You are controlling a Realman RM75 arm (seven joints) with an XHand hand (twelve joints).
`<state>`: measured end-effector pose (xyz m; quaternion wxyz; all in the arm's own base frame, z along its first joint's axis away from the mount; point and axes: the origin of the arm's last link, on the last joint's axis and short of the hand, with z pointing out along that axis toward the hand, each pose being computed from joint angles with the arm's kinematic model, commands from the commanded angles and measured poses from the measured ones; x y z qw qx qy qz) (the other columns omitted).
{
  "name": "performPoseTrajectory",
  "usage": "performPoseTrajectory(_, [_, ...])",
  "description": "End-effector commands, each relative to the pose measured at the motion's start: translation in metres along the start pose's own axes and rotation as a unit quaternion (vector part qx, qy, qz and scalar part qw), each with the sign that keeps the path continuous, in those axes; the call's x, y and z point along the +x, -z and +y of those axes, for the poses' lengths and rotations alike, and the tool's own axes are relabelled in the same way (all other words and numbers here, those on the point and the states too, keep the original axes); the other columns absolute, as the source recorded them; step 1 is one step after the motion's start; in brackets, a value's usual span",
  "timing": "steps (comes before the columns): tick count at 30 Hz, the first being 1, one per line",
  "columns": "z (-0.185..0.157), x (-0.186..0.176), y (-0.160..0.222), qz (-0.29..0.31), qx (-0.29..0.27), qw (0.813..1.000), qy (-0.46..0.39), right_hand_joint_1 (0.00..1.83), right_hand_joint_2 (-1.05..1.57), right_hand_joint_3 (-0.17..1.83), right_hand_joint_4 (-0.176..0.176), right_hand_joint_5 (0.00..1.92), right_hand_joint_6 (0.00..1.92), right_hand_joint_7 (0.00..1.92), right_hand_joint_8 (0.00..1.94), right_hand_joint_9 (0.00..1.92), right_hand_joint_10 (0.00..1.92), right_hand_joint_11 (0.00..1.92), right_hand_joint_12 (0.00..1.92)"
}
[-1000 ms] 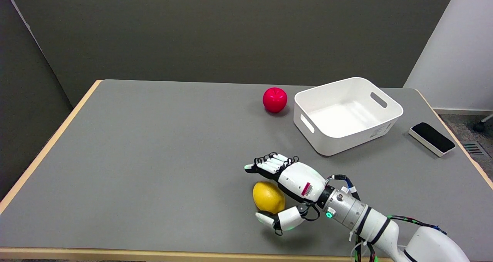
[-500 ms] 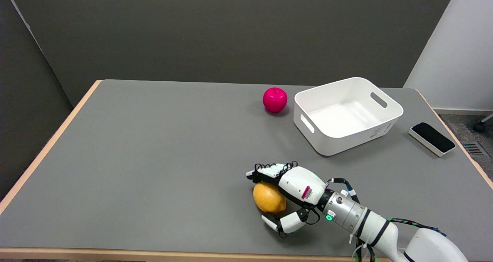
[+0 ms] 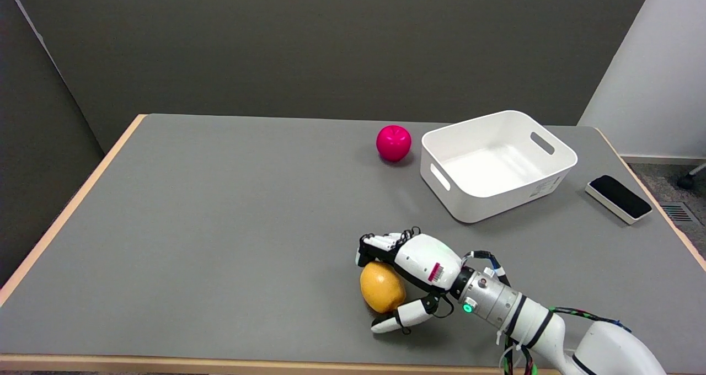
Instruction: Pick up the lemon.
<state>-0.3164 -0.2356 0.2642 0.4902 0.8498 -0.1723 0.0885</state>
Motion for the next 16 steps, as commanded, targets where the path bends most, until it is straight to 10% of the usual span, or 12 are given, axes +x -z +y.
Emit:
performPoseTrajectory(1, [-0.003, 0.059, -0.03, 0.061, 0.028, 0.996, 0.059, 1.29, 1.28, 0.16, -0.147, 0.38, 1.64, 0.57, 1.69, 0.65, 1.81, 0.63, 1.92])
performPoseTrajectory(16, [0.074, 0.237, -0.035, 0.239, -0.146, 0.944, 0.175, 1.3, 1.22, 0.24, -0.149, 0.42, 1.62, 0.61, 1.64, 0.68, 1.76, 0.7, 1.92])
